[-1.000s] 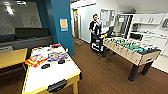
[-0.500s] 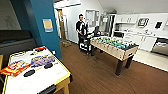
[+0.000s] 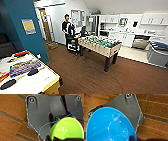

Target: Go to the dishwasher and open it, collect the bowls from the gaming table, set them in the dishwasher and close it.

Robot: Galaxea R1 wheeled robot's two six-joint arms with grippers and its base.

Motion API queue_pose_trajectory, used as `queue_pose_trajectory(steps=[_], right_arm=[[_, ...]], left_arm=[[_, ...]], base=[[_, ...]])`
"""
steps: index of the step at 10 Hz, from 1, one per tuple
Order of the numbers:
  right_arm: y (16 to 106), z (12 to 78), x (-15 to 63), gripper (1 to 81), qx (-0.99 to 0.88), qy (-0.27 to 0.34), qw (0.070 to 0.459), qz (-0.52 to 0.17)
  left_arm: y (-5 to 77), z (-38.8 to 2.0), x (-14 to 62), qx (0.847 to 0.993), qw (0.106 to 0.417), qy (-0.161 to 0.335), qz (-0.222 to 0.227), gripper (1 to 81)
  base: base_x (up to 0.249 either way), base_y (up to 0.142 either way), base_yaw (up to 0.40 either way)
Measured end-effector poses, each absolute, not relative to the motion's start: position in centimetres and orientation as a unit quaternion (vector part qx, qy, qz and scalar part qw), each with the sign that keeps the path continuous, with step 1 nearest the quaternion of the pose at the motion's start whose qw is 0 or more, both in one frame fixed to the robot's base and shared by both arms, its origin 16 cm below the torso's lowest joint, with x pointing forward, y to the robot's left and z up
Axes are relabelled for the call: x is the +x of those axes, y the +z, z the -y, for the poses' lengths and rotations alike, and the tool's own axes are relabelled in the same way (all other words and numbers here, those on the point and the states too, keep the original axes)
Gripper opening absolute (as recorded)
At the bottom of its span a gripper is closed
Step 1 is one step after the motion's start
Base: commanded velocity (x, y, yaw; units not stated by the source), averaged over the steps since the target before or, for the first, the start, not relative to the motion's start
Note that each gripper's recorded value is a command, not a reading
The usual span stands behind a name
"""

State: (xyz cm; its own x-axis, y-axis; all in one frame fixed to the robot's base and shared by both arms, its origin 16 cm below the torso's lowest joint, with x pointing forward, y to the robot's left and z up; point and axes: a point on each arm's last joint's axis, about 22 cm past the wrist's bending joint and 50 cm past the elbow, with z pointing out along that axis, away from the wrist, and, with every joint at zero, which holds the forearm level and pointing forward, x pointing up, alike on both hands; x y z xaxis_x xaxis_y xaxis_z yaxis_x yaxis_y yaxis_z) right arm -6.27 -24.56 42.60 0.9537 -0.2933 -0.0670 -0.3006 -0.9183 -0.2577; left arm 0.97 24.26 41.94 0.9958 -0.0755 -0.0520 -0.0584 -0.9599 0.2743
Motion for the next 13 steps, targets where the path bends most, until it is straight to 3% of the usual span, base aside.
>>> queue_pose_trajectory(steps=[13], right_arm=[[42.52, 23.86, -6.04, 1.0, -0.979, 0.013, 0.137, -0.149]], left_arm=[[41.86, -24.65, 0.79, 0.990, 0.133, -0.032, 0.033, 1.0]], base=[[0.000, 0.000, -0.383]])
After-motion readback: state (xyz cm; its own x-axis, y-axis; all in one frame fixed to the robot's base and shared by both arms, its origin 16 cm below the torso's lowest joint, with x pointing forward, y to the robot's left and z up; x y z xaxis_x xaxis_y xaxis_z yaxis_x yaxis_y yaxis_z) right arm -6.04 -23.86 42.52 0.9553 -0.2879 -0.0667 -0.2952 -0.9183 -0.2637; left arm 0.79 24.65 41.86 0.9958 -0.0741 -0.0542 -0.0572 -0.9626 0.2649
